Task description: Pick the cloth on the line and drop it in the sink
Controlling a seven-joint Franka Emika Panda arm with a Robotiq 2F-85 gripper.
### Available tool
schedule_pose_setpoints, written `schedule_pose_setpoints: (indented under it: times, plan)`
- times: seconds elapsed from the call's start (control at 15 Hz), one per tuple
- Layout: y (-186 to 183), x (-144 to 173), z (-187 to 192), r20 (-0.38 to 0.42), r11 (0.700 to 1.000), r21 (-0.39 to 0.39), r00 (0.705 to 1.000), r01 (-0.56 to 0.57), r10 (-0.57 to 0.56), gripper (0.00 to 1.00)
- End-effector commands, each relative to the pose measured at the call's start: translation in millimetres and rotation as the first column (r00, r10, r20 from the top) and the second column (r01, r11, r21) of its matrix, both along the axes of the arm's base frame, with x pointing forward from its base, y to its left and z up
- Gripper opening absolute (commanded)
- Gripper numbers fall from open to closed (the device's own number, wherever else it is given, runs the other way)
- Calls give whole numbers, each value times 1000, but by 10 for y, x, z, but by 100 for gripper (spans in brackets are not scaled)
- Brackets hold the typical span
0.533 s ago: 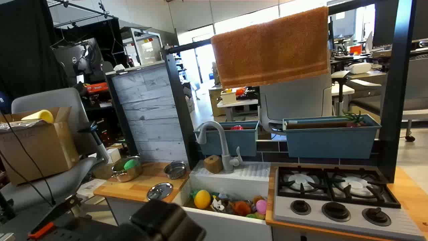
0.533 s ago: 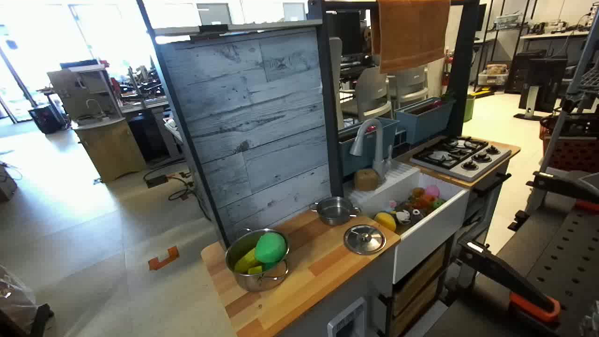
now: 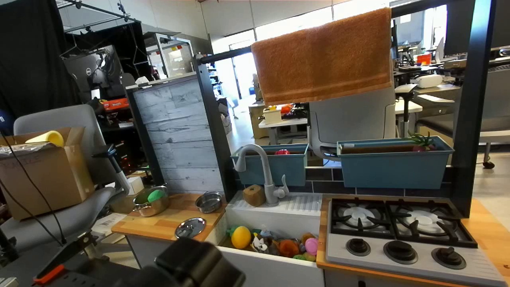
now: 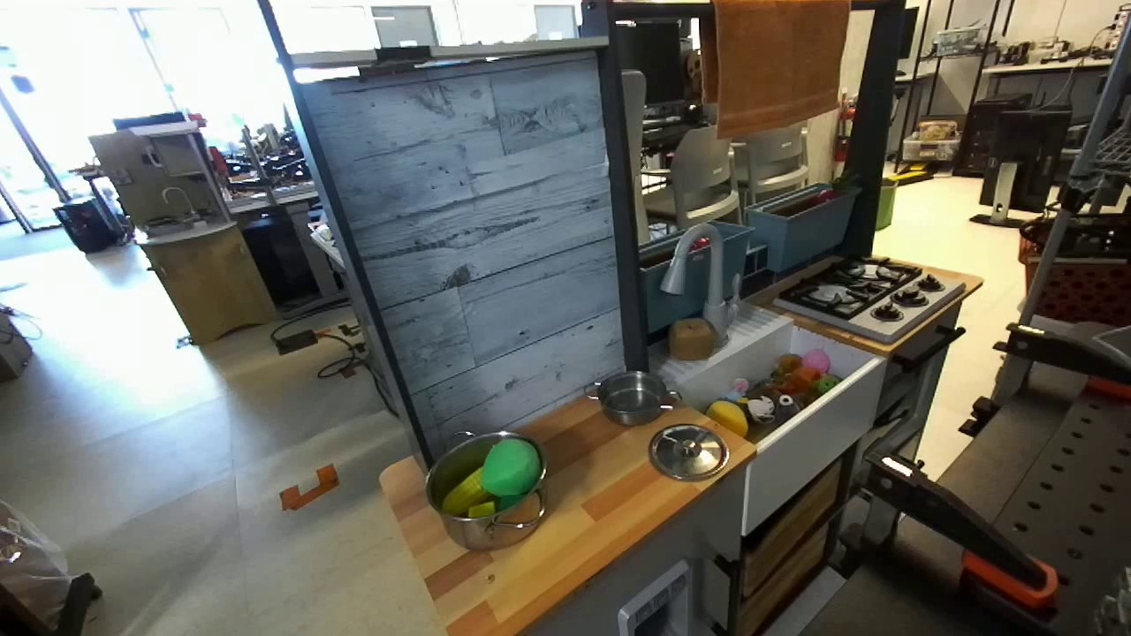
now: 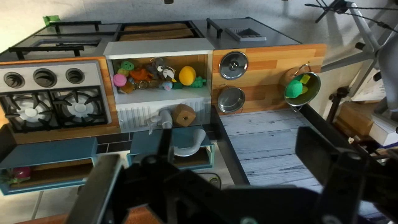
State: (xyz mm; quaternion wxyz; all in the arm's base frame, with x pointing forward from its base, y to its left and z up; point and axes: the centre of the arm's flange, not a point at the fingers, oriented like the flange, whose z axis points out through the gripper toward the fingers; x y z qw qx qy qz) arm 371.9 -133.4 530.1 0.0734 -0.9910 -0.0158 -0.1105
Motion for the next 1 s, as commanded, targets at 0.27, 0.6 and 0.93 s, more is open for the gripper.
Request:
schedule_pose_setpoints:
  times: [0.27,0.6,0.93]
  plan:
    - [60,311,-76,106,996,8,990,94,-94,100]
    - [109,974,-106,181,966,18,949,259,-258,100]
    - [88,1654,-56,269,914,70,875,400,-403,100]
